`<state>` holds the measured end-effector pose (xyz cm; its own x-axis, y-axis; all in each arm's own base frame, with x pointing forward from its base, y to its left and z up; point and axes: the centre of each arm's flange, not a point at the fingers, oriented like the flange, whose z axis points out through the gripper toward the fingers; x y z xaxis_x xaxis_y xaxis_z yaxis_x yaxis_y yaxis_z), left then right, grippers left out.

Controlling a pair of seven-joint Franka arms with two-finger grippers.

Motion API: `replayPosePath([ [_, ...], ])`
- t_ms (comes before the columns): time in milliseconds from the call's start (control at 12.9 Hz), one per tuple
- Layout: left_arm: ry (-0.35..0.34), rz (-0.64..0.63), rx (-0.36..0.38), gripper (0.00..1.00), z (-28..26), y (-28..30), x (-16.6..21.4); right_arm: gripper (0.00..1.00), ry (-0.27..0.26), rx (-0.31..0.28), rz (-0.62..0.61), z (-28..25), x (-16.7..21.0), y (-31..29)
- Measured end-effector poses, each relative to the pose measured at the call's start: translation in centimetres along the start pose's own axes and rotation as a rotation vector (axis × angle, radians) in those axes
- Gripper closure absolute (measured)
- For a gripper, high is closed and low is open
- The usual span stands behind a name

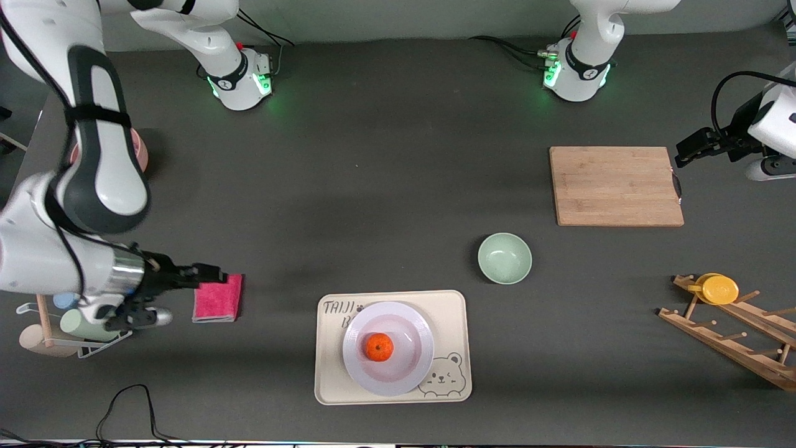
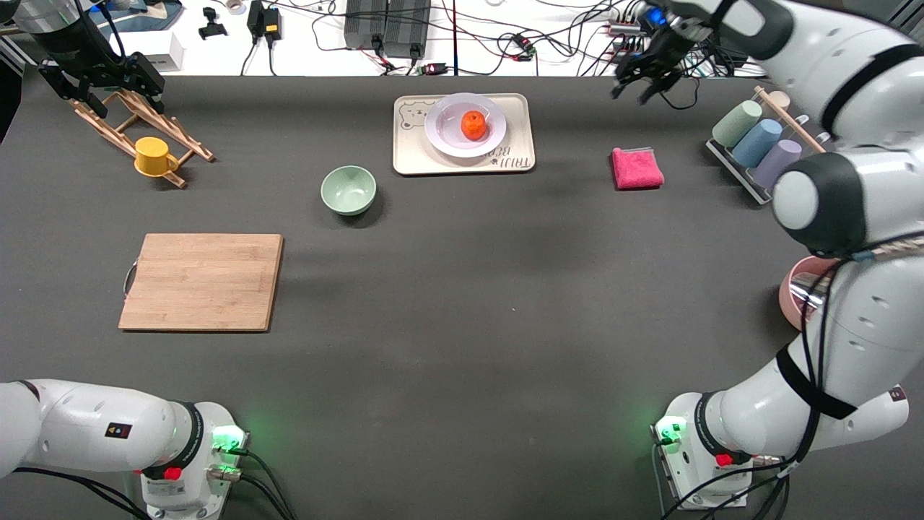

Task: Place orange and plate with both arms

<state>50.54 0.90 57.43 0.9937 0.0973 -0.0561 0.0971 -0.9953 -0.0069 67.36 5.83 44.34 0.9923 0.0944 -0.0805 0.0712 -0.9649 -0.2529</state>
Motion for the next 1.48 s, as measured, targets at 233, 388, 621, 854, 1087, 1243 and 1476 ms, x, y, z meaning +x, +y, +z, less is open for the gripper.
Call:
replayPosePath([
  [233, 0.001, 0.000, 0.000, 0.00, 0.4, 0.0, 0.1, 0.00, -0.012, -0.118, 0.002, -6.3, -3.9, 0.4],
  [388, 0.001, 0.000, 0.000, 0.00, 0.4, 0.0, 0.1, 0.00, -0.001, -0.168, 0.017, -9.6, -6.0, 0.8],
  [621, 0.001, 0.007, 0.003, 0.00, 0.5, -0.3, 0.1, 0.00, 0.035, -0.218, 0.043, -12.7, -8.2, 1.7],
  [854, 0.007, 0.007, 0.002, 0.00, 1.0, -1.1, 0.3, 0.00, 0.057, -0.245, 0.070, -14.6, -10.3, 3.1],
  [1087, 0.004, 0.010, 0.002, 0.00, 1.3, -1.2, 0.3, 0.00, 0.073, -0.241, 0.092, -15.7, -12.2, 4.3],
  [1243, 0.005, 0.011, 0.004, 0.00, 1.3, -1.2, 0.3, 0.00, 0.082, -0.241, 0.095, -16.2, -12.5, 4.3],
  [1476, 0.008, 0.015, 0.025, 0.00, 1.3, -1.3, 0.3, 0.00, 0.088, -0.241, 0.108, -16.3, -12.6, 4.3],
])
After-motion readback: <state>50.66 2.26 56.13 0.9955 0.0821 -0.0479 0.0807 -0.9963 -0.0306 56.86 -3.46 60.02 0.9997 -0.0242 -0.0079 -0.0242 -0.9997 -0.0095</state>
